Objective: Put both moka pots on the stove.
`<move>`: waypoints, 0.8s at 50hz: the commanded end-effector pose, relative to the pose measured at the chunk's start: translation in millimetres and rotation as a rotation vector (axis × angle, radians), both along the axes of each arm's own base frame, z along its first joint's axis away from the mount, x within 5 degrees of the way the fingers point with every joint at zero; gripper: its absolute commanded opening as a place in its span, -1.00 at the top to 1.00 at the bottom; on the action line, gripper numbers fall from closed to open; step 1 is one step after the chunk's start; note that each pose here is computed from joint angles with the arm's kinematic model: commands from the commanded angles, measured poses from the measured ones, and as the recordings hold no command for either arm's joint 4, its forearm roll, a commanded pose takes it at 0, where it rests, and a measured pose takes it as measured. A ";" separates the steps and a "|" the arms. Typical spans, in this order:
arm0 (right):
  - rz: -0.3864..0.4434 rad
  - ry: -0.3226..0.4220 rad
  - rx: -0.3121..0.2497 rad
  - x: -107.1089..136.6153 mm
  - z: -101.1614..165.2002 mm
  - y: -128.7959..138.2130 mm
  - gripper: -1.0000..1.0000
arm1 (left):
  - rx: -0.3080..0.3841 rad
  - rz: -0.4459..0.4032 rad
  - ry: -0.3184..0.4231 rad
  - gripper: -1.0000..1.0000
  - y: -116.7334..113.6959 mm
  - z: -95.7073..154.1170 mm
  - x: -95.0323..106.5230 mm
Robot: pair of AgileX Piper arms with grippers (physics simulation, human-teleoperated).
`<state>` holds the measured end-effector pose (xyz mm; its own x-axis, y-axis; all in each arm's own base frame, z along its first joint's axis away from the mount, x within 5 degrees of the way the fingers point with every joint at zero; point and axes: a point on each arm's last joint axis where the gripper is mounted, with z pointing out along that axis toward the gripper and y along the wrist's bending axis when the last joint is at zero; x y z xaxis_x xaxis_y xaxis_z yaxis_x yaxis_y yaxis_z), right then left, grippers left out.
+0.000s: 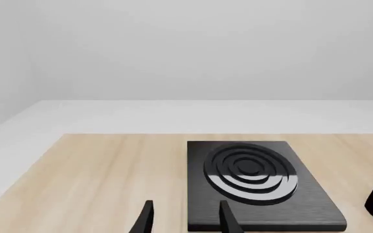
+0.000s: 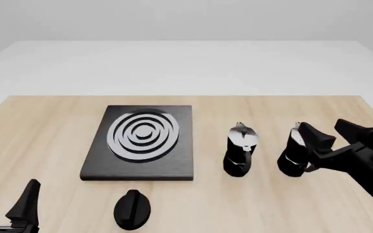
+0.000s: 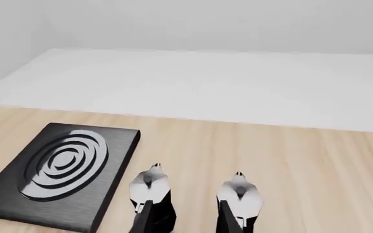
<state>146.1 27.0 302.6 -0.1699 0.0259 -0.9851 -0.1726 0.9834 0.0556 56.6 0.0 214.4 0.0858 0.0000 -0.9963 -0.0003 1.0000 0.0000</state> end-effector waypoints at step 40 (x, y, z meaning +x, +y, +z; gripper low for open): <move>0.110 0.168 0.030 46.0 -51.0 34.6 -1.00 | 0.000 0.000 0.000 -1.00 0.0 0.0 0.0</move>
